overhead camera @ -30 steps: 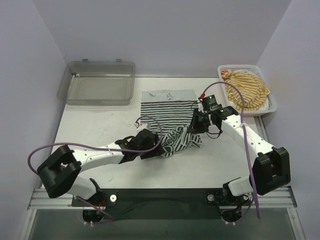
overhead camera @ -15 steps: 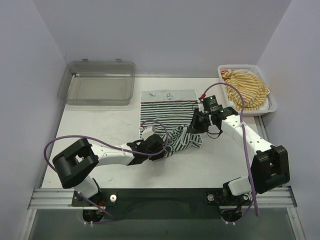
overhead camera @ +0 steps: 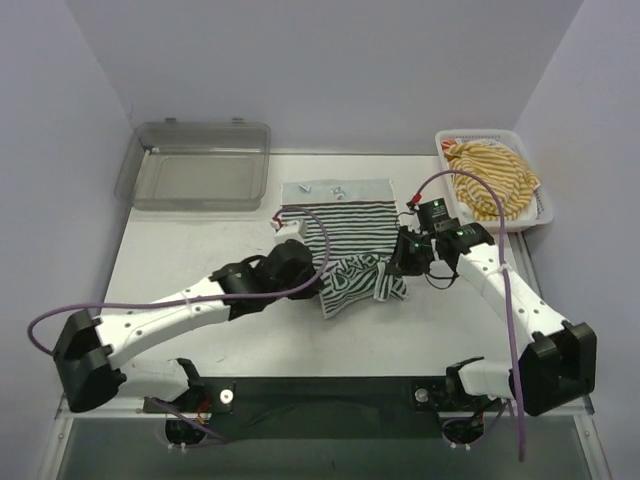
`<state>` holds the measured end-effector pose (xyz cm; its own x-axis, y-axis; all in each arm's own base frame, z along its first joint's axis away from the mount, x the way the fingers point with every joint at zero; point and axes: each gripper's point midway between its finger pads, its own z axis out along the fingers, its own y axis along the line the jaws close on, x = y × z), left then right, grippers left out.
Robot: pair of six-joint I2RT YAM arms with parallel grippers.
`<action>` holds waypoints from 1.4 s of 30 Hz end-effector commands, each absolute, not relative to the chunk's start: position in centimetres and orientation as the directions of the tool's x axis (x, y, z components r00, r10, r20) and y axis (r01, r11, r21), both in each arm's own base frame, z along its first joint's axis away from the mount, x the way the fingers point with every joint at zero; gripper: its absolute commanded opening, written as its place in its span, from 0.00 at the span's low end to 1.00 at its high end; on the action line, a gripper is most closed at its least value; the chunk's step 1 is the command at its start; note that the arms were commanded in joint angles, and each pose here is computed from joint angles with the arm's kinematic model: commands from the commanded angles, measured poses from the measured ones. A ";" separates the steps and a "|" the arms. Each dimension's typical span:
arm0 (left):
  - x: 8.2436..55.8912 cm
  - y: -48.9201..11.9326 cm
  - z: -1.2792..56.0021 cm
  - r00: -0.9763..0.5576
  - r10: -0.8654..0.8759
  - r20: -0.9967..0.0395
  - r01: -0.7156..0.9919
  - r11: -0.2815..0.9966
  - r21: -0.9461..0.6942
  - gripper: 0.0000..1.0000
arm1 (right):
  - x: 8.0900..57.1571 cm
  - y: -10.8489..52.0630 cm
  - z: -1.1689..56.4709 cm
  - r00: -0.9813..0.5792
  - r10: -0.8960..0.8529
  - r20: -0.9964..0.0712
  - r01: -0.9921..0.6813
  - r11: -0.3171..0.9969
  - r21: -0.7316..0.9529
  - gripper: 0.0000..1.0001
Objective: Fold and stack the towels
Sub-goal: Flatten out the crumpled towel
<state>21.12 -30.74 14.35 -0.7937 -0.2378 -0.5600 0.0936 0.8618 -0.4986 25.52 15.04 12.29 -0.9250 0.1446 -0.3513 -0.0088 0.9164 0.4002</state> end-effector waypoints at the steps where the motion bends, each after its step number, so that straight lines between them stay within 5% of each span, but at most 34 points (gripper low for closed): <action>1: 17.8 -25.1 18.1 -0.829 -0.102 -0.549 0.142 0.913 -0.383 0.00 | 22.0 13.4 14.0 -0.931 0.081 -0.356 -0.052 0.936 0.349 0.04; 9: 8.0 -20.4 13.1 -0.979 0.024 -0.205 0.107 0.907 -0.407 0.00 | 10.4 14.6 11.9 -0.981 -0.143 -0.130 -0.177 0.931 0.319 0.16; 16: 3.9 -17.4 11.1 -0.996 -0.021 -0.087 0.020 0.897 -0.441 0.05 | 5.0 12.8 10.4 -0.988 -0.151 -0.043 -0.156 0.971 0.180 0.38; 18: 3.4 -17.0 11.2 -0.997 -0.022 -0.078 0.014 0.896 -0.443 0.14 | 4.6 12.7 10.5 -0.986 -0.161 -0.042 -0.165 0.972 0.168 0.51; 20: 3.5 -16.8 11.4 -0.996 -0.022 -0.090 0.021 0.895 -0.445 0.38 | 4.6 12.7 10.7 -0.984 -0.173 -0.044 -0.178 0.970 0.167 0.66; 21: 3.6 -16.8 11.5 -0.995 -0.022 -0.094 0.023 0.895 -0.445 0.61 | 4.9 12.8 10.9 -0.983 -0.171 -0.059 -0.179 0.970 0.166 0.68; 24: 4.1 -17.0 11.9 -0.993 -0.015 -0.117 0.039 0.897 -0.440 0.87 | 6.6 12.7 11.3 -0.977 -0.179 -0.120 -0.193 0.974 0.119 0.69; 25: 4.3 -17.1 12.1 -0.992 -0.008 -0.128 0.050 0.898 -0.438 0.88 | 7.6 12.5 11.4 -0.971 -0.178 -0.157 -0.193 0.977 0.085 0.66; 35: 13.1 -19.4 14.4 -0.902 0.002 -0.431 0.146 0.943 -0.300 0.72 | 17.0 15.2 11.0 -0.947 -0.062 -0.315 -0.130 0.971 0.200 0.46; 42: 20.8 -22.1 9.8 -0.885 -0.002 -0.466 0.135 0.956 -0.260 0.56 | 21.7 17.2 7.2 -0.946 -0.090 -0.313 -0.146 0.976 0.161 0.46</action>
<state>16.00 -20.45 10.13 -0.9339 0.0011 -0.3575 0.0911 0.9677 -0.2350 19.05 16.33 7.82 -0.9626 -0.0729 -0.2608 -0.1187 0.9792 0.1648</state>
